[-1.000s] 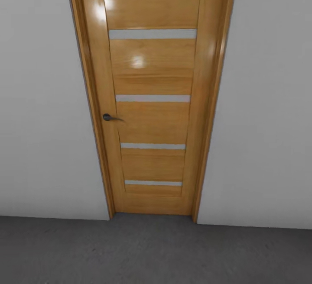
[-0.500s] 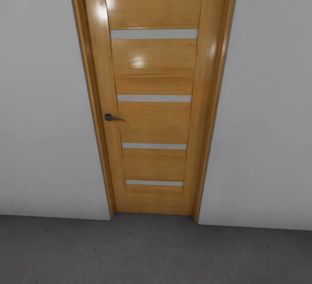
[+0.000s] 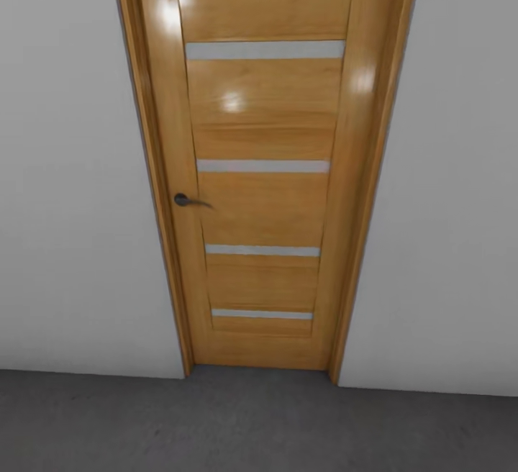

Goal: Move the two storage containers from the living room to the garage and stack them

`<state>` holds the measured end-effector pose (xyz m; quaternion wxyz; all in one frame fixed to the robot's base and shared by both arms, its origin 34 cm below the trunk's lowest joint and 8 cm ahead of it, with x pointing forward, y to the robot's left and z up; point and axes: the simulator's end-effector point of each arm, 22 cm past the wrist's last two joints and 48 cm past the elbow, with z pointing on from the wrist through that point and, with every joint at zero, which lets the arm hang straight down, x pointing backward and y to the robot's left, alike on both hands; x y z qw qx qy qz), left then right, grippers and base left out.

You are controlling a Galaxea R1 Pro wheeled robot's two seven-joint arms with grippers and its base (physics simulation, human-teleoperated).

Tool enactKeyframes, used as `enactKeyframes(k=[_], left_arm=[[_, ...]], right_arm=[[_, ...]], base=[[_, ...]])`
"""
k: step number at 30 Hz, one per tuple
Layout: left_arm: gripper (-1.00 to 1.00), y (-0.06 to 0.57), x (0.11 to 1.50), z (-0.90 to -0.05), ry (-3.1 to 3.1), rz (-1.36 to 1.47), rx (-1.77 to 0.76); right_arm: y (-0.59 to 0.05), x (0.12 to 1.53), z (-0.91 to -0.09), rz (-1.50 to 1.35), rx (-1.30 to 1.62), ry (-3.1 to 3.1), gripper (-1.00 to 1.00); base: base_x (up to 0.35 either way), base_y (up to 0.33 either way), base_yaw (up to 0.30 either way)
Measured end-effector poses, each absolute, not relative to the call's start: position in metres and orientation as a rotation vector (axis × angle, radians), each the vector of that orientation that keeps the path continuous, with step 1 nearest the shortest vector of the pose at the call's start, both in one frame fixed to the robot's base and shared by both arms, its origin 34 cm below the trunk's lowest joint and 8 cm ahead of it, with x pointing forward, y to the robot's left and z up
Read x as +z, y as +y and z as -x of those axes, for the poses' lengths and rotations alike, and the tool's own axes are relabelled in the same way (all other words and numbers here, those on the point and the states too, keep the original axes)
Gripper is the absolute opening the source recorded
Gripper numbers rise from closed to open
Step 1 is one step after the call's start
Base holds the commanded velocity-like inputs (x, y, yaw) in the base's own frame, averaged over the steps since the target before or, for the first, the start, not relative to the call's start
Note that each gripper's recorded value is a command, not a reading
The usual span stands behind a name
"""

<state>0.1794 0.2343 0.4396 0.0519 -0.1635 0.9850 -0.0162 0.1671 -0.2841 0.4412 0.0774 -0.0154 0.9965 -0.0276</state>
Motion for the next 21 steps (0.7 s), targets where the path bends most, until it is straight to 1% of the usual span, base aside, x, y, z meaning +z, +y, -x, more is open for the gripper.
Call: enactKeyframes(k=[8,21], left_arm=[[1.00,0.2345,0.4396,-0.1793,2.996,0.500,-0.049],[1.00,0.2336,0.4396,-0.1792,2.996,0.502,-0.049]], right_arm=[[-0.2822,0.4411,-0.1669,0.056,-0.076,2.986,1.00],[-0.2782,0.4409,-0.1668,0.056,-0.069,2.986,1.00]], base=[[0.303,0.121,0.000],[0.310,0.002,0.000]])
